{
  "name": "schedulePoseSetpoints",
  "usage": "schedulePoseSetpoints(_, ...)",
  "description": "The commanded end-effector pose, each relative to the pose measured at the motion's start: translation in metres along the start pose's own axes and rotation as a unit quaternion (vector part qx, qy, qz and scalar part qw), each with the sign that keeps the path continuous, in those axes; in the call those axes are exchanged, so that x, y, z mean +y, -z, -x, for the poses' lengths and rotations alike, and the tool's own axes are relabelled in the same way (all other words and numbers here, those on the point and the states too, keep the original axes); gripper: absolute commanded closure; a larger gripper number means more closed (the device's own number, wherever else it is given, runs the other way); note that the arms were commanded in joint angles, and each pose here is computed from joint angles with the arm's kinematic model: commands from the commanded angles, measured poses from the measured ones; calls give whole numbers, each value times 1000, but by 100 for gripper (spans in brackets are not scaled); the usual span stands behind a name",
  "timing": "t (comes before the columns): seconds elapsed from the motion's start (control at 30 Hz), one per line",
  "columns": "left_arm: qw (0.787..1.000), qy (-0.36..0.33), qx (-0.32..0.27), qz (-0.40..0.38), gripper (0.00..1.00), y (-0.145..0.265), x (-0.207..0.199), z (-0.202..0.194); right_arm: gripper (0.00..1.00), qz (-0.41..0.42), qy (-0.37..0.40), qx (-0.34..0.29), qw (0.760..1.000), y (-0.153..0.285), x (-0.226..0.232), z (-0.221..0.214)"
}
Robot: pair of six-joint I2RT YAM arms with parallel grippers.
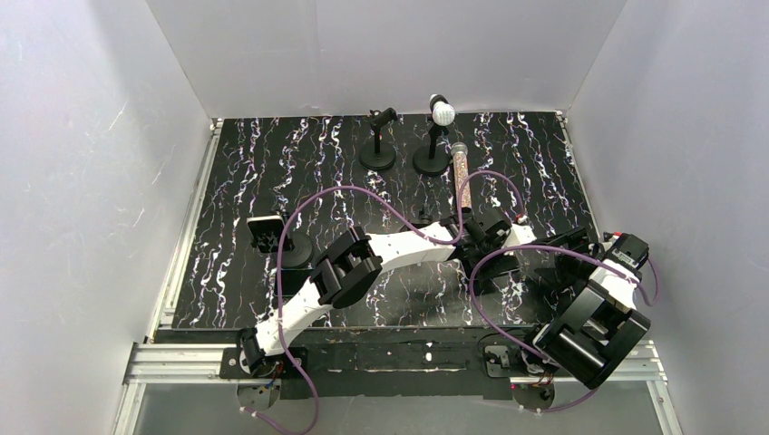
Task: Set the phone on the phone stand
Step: Pick up the phone at the center of the board.
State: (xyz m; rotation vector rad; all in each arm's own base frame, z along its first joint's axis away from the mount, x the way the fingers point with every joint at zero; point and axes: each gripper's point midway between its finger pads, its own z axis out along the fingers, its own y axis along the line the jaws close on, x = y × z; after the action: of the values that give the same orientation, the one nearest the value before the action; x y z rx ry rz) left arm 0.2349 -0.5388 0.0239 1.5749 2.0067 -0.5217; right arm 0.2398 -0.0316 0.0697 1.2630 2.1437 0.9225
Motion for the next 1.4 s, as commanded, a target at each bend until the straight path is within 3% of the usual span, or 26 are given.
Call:
schedulePoseSetpoints(0.0,999,-7,29,-22,53,0,-11,-18,13,23,18,-2,1000,2,7,0)
schedulePoseSetpoints(0.07,999,-4,26,-19,60,2,-10,-16,13,26,21,-4,999,3,9,1)
schedulePoseSetpoints(0.2,1000,2,6,-8,96,10,-6,-1,14,35,22,-4,999,4,13,1)
schedulePoseSetpoints(0.23,1000,2,-2,-4,100,13,-5,4,14,39,23,-3,999,5,15,0)
schedulePoseSetpoints(0.63,989,60,-132,-4,100,77,15,86,14,86,47,-7,995,14,36,-3)
schedulePoseSetpoints(0.83,979,55,-196,22,100,120,28,124,14,84,52,-15,995,15,36,-2)
schedulePoseSetpoints(1.37,960,50,-264,76,100,175,73,168,15,107,58,-9,992,16,42,-5)
